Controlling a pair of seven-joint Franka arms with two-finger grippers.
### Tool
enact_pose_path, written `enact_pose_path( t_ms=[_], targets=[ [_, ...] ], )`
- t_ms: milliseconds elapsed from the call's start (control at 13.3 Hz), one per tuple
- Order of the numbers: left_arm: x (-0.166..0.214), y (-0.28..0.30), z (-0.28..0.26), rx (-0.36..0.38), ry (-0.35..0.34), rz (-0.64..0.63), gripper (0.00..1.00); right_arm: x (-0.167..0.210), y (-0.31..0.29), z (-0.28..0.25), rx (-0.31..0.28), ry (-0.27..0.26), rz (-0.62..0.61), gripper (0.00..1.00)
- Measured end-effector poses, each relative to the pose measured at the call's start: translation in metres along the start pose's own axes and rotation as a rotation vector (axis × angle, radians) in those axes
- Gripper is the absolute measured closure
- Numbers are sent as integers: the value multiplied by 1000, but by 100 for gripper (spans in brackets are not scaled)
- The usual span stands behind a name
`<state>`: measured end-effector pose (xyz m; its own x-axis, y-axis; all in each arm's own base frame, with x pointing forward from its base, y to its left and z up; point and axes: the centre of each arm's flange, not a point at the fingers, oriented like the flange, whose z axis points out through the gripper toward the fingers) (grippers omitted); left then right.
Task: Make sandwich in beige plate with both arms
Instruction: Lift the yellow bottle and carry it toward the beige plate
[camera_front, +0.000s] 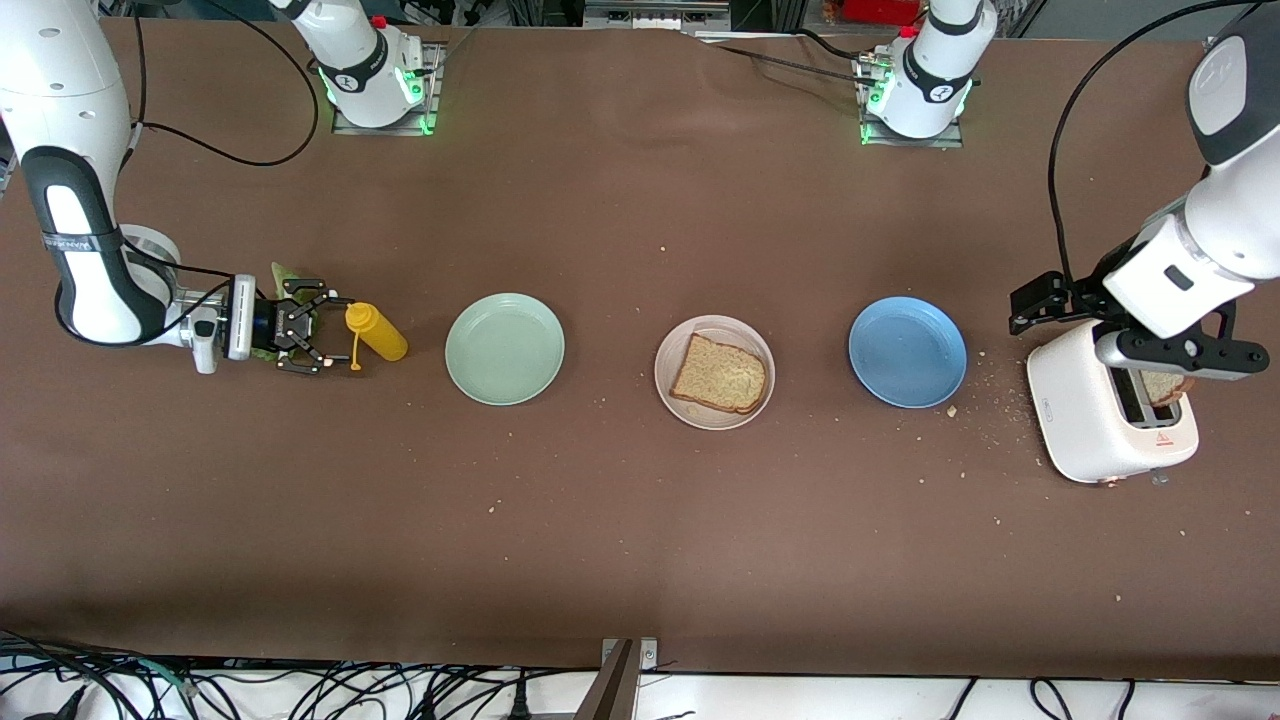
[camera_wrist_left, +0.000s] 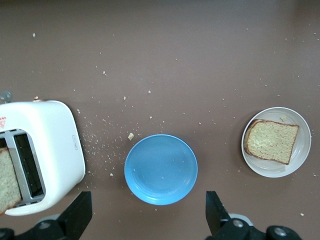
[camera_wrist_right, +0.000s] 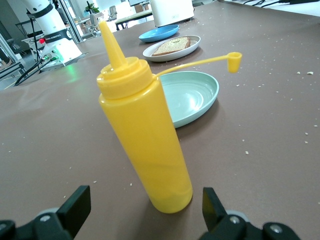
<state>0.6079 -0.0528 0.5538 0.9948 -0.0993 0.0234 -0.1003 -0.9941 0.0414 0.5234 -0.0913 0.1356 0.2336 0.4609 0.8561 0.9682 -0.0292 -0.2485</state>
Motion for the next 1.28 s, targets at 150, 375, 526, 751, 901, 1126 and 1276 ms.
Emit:
enact_pose_path(
  t_ms=[150,375,526,751,901,1126,1276],
  targets=[
    [-15,0,2,10,6,5,0,3,0,5,13,17,-2,1],
    [-21,-7,4,14,5,-8,0,4,0,28,56,39,-2,1],
    [-20,-17,1,12,22,-26,0,4,0,38,68,49,0,1],
    [-29,-15,-23,9,70,-24,0,3,0,41,72,52,2,4],
    [-39,-4,-34,10,88,-8,0,4,1,46,78,55,0,19],
    [-36,-12,-42,58,181,-3,0,4,2,48,82,57,-1,19],
    [-34,-19,-29,73,195,-24,0,7,4,52,82,64,-7,20]
  ],
)
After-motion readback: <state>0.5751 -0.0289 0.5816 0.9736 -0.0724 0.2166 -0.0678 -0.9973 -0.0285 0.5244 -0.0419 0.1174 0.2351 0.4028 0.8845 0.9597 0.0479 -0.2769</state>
